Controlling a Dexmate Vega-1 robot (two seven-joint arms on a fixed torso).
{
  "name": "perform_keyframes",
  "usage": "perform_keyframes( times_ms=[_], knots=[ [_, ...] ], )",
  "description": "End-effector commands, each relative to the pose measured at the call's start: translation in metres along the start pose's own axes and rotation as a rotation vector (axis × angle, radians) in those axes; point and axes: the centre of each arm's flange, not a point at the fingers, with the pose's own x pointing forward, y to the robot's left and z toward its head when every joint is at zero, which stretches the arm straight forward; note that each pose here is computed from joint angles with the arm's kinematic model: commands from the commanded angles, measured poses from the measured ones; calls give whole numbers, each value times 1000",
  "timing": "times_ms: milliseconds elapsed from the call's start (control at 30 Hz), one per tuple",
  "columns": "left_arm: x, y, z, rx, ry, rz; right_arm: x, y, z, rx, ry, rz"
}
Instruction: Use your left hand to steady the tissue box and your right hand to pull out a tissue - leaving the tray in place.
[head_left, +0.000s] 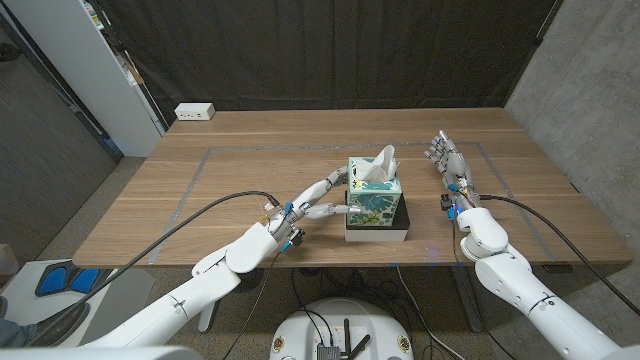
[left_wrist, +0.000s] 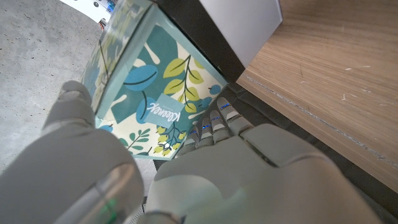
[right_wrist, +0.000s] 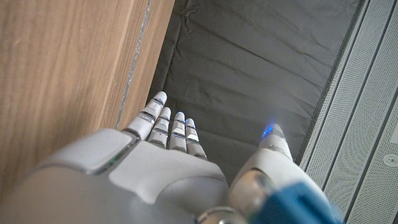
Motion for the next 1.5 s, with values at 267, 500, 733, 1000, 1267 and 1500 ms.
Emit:
perform_keyframes(
  times_ms=[267, 500, 733, 1000, 1267, 1500],
  knots=[
    [-7, 3, 1, -9, 13, 88, 2, 0, -4, 10, 4, 12],
    [-10, 4, 1, -26, 15, 119, 4, 3, -4, 10, 3, 19],
    [-15, 4, 2, -36, 17, 143, 4, 6, -5, 10, 6, 22],
    [-21, 4, 3, -34, 22, 168, 4, 7, -3, 5, 1, 25],
    [-22, 8, 5, -36, 21, 194, 5, 8, 1, 0, -4, 28],
    [-20, 9, 8, -47, 0, 205, 5, 10, 2, -3, -1, 29]
  ],
)
